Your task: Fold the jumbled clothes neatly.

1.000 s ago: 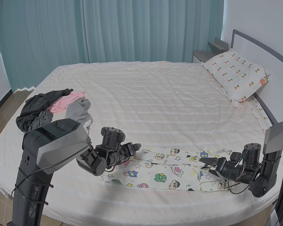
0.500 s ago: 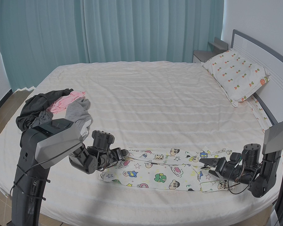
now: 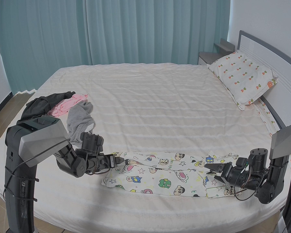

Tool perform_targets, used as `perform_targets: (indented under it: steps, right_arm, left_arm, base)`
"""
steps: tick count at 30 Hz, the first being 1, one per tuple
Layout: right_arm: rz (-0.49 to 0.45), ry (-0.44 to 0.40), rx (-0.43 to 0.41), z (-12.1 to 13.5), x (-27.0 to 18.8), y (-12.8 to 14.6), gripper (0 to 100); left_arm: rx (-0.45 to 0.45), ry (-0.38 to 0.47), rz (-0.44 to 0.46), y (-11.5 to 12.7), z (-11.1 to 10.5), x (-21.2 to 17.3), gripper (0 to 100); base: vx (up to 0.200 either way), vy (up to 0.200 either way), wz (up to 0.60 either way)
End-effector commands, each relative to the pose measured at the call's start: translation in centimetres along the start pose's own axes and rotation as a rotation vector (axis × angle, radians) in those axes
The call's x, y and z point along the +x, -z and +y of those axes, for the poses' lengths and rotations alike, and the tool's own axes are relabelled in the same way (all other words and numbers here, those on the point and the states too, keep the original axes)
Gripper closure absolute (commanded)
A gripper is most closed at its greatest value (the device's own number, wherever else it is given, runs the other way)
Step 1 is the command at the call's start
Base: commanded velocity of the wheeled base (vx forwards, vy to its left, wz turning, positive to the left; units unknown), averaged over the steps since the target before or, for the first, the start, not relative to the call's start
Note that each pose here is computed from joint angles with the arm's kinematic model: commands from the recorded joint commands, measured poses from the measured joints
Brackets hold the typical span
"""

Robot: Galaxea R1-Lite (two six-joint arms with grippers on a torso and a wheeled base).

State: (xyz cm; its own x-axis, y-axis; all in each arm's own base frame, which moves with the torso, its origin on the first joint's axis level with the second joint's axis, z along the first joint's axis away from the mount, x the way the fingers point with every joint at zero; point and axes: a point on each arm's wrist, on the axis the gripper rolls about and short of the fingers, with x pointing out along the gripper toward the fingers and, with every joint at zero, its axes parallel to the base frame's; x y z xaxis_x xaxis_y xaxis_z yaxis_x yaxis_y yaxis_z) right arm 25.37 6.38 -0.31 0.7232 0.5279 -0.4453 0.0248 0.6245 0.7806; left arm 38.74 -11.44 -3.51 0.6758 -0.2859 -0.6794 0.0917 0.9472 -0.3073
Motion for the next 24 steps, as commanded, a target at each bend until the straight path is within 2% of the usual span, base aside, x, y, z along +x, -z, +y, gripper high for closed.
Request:
perform_targets:
  steps: [1, 13, 19, 24]
  right_arm:
    - [-0.006, -0.009, -0.006, 0.1, 0.0, 0.0, 0]
    - [-0.005, -0.007, -0.006, 0.1, 0.0, 0.0, 0]
    - [-0.005, -0.007, -0.006, 0.1, 0.0, 0.0, 0]
    - [-0.005, -0.007, -0.005, 0.1, 0.0, 0.0, 0]
  left_arm:
    - [0.003, 0.001, 0.013, 0.5, 0.1, 1.1, 0]
    - [0.046, 0.056, 0.029, 1.6, -2.7, 2.9, 0]
    - [0.049, 0.052, 0.037, 1.7, -2.7, 2.8, 0]
    - [0.079, 0.03, 0.09, 2.2, -2.5, 2.7, 0]
  base:
    - [0.0, 0.0, 0.0]
    - [0.0, 0.0, 0.0]
    - [0.0, 0.0, 0.0]
    - [0.0, 0.0, 0.0]
